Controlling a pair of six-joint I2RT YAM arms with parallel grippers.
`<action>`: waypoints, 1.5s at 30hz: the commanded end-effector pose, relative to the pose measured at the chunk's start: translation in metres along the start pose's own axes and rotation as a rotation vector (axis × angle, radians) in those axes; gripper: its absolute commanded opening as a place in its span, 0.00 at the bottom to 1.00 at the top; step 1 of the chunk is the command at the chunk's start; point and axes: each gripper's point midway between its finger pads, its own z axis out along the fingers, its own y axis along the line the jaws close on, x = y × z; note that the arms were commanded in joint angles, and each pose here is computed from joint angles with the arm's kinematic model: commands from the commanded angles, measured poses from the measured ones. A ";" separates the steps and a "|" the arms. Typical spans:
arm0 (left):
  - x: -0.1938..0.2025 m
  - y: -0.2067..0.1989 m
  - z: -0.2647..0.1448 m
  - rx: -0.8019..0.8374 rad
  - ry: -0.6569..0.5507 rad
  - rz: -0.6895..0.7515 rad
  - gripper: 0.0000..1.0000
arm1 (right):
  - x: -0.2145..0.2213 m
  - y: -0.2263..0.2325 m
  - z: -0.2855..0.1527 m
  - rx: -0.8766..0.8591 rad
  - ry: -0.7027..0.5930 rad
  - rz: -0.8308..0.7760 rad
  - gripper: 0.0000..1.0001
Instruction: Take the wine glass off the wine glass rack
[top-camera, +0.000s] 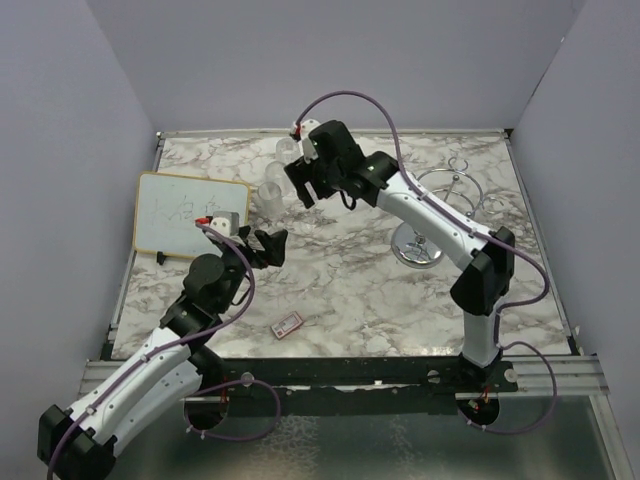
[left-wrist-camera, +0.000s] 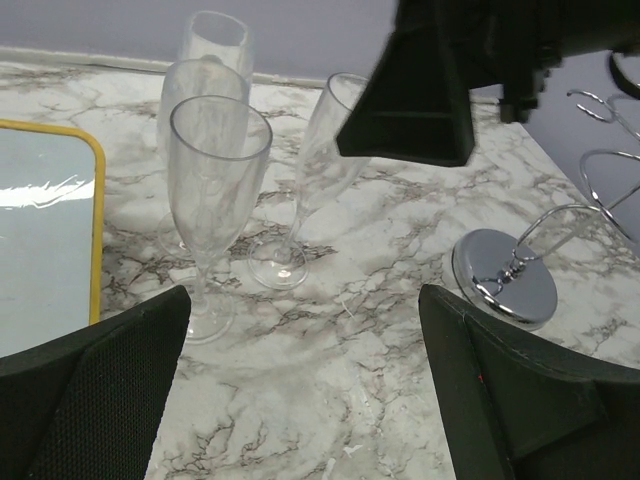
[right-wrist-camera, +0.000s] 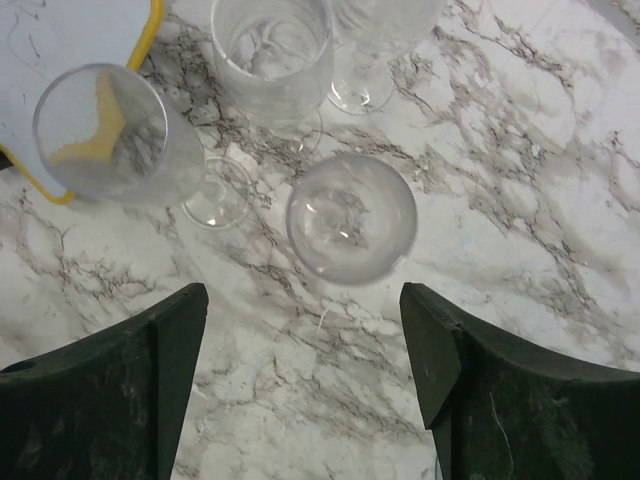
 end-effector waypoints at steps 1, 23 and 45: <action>-0.014 0.009 0.006 -0.015 -0.060 -0.066 0.99 | -0.037 -0.018 -0.069 0.039 -0.169 0.018 0.81; -0.087 0.044 -0.014 -0.076 -0.340 -0.053 0.99 | 0.092 -0.074 -0.273 0.129 -0.838 0.299 0.95; -0.024 0.065 -0.047 -0.045 -0.437 -0.316 0.99 | 0.211 -0.072 -0.194 0.121 -0.888 0.567 1.00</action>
